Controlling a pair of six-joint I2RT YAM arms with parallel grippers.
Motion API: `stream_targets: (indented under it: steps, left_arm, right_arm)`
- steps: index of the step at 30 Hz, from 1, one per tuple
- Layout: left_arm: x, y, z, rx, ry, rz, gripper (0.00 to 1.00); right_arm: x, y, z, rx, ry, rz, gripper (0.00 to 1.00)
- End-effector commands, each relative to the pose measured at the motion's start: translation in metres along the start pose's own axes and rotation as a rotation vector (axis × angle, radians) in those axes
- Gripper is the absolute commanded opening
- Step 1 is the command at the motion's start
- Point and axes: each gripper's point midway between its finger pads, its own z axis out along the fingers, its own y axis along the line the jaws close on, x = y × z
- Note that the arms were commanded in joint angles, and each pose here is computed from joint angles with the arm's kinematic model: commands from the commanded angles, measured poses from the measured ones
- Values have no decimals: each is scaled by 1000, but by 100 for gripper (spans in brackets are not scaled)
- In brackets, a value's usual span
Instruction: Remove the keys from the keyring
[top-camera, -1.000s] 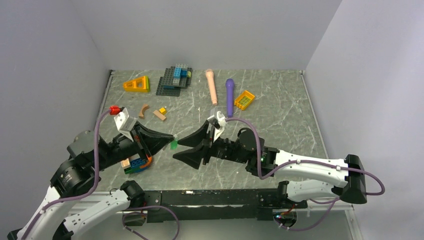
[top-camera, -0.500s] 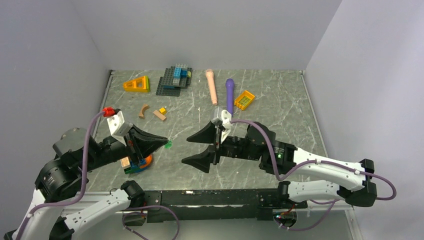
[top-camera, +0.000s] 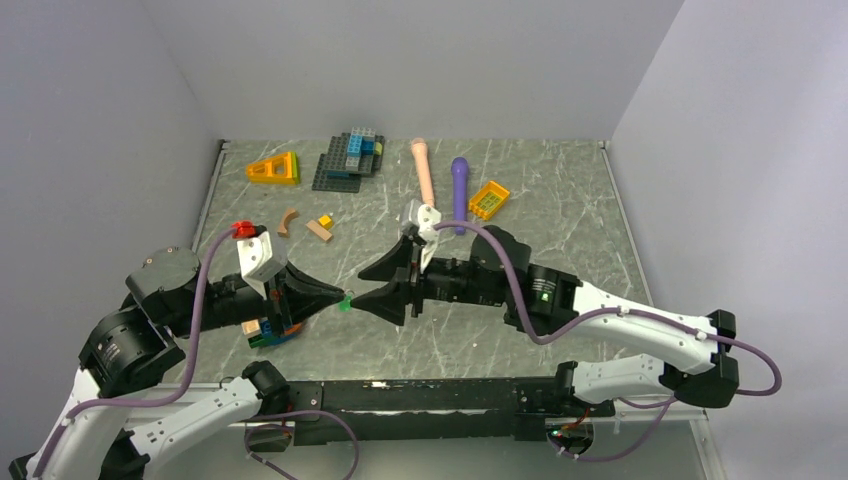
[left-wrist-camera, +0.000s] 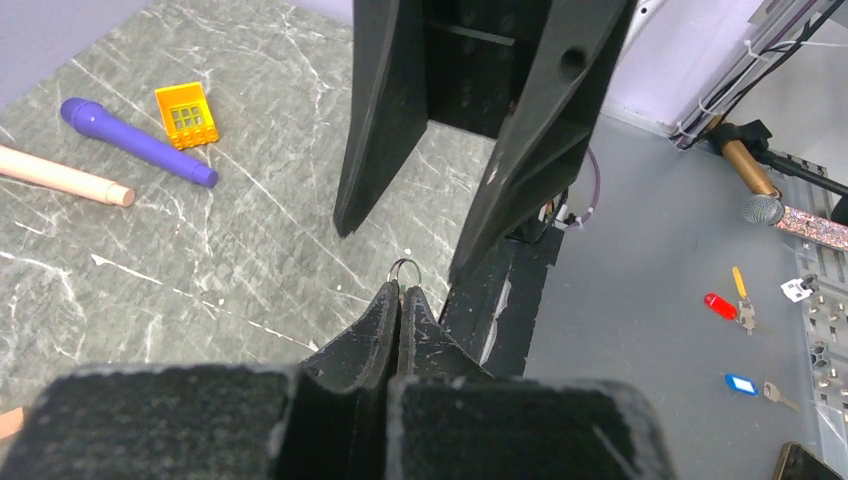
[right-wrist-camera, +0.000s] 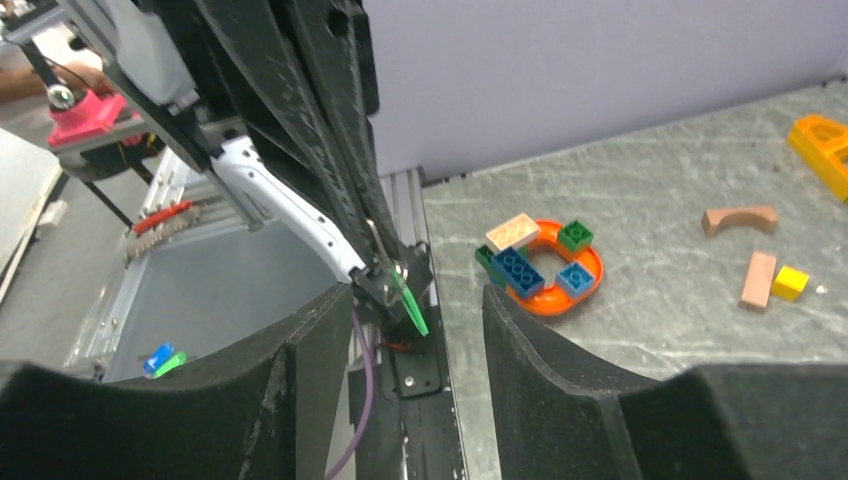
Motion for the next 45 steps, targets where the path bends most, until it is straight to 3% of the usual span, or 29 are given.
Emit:
stream_targets:
  steps: [1,9,16,24,35,45]
  left_arm:
    - [-10,-6,1,42,-29,50,0]
    - [-7,-7,4,59,-22,57,0]
    - [-4,-7,3,63,-9,63,0]
    - [-2,-8,4,70,-4,61,0]
    - [3,-11,8,99,6,48,0]
    - [5,-10,14,105,3,23,0]
  right_arm:
    - [-8,2,5,-18,4,6,54]
    - [-4,3,13,-43,14,23,43]
    - [-8,10,14,-82,11,13,41]
    - [-6,12,18,-98,15,12,33]
    - [-3,13,16,-109,14,5,0]
    - [-5,18,10,-139,-27,-4,0]
